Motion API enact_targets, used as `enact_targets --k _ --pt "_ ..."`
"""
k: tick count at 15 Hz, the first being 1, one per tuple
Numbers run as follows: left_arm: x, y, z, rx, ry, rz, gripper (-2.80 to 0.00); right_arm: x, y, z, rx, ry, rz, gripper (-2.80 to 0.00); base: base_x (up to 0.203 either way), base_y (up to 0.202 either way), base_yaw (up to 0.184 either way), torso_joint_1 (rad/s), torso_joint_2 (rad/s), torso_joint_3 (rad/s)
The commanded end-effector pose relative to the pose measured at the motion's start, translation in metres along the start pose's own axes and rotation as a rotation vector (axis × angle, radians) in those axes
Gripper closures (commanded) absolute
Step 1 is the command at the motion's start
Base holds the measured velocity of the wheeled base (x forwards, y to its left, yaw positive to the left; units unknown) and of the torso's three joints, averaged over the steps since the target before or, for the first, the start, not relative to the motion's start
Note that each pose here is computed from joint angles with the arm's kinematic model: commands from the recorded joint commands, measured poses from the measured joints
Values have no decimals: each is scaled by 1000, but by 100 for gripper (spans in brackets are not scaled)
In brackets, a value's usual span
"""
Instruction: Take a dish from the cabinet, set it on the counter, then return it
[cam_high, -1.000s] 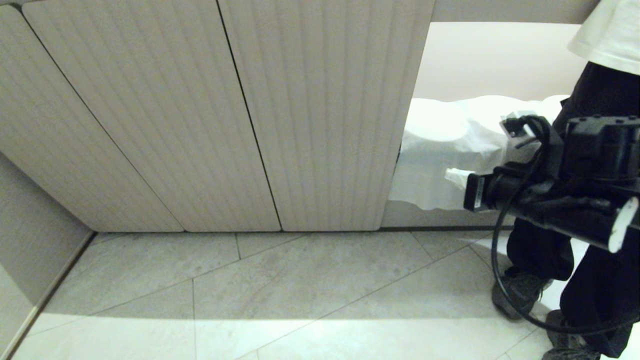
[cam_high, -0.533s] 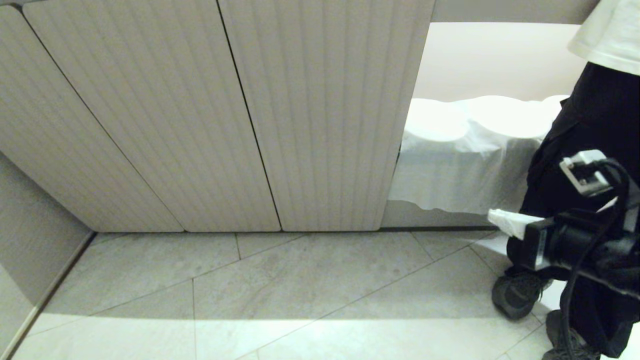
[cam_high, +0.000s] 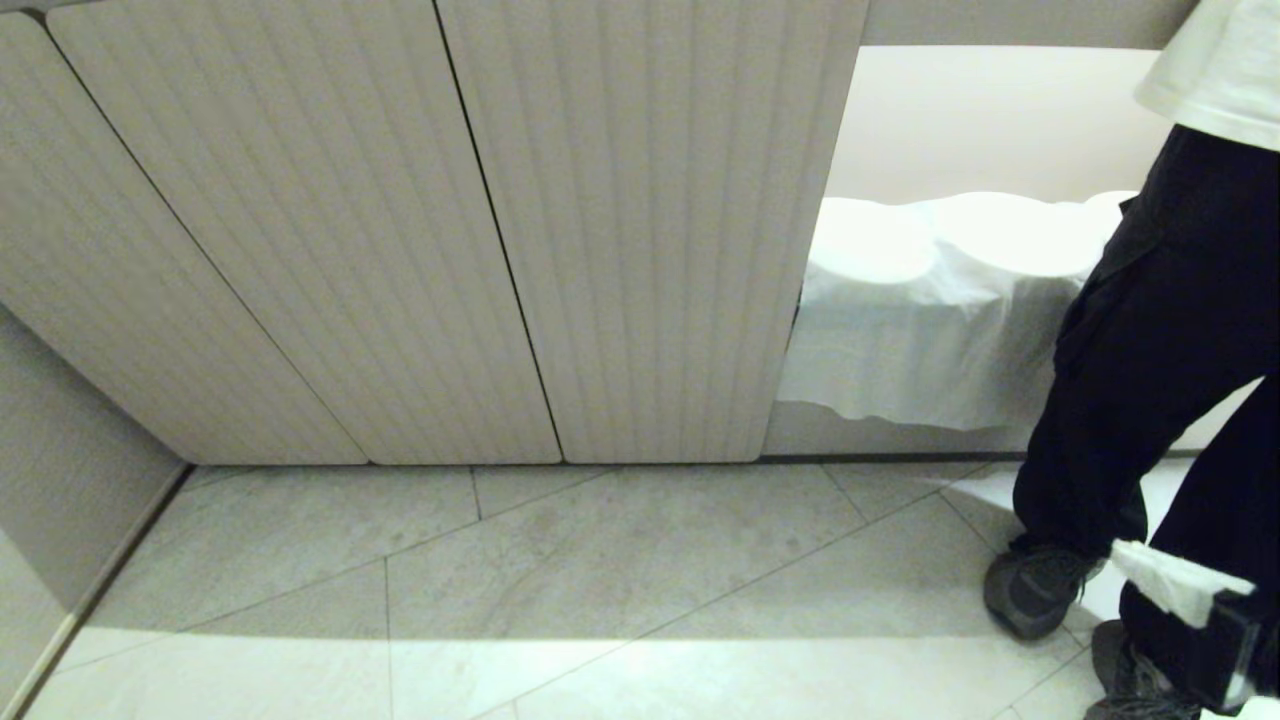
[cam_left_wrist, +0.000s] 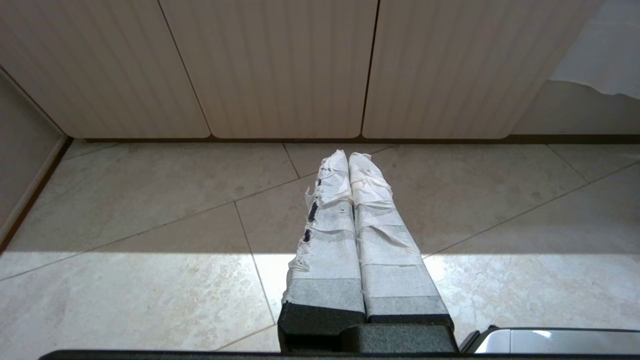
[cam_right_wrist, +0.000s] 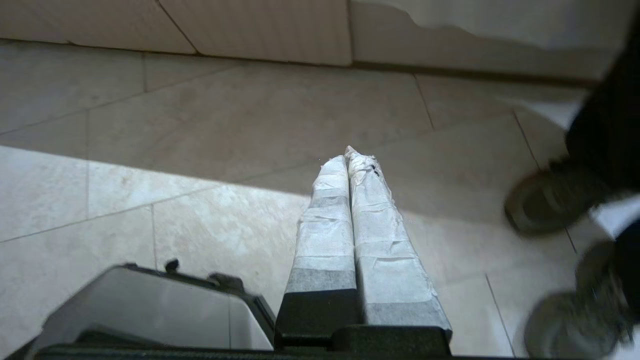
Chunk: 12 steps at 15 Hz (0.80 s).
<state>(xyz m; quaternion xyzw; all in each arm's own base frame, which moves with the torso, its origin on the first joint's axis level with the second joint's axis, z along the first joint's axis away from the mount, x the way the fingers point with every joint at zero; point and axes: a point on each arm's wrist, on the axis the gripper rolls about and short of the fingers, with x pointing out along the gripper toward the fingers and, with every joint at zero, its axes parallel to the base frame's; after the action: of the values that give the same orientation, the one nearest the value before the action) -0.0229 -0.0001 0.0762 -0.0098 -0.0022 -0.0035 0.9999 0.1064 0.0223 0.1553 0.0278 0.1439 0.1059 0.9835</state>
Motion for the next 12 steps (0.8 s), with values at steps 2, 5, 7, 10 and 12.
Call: enact_targets --k 2,5,7,10,12 --pt "0 0 0 0 0 0 0 -39 -7 -42 16 -70 -43 0 0 0 0 0 0 0" --pt "0 0 0 0 0 2 0 -58 -7 -59 22 -107 -67 0 0 0 0 0 0 0" --pt "0 0 0 -1 0 1 0 -70 -6 -71 12 -117 -95 0 0 0 0 0 0 0" --pt "0 0 0 0 0 1 0 -85 -5 -90 -8 -130 -147 0 0 0 0 0 0 0" --pt "0 0 0 0 0 -1 0 -91 -5 -100 -14 -152 -205 0 0 0 0 0 0 0"
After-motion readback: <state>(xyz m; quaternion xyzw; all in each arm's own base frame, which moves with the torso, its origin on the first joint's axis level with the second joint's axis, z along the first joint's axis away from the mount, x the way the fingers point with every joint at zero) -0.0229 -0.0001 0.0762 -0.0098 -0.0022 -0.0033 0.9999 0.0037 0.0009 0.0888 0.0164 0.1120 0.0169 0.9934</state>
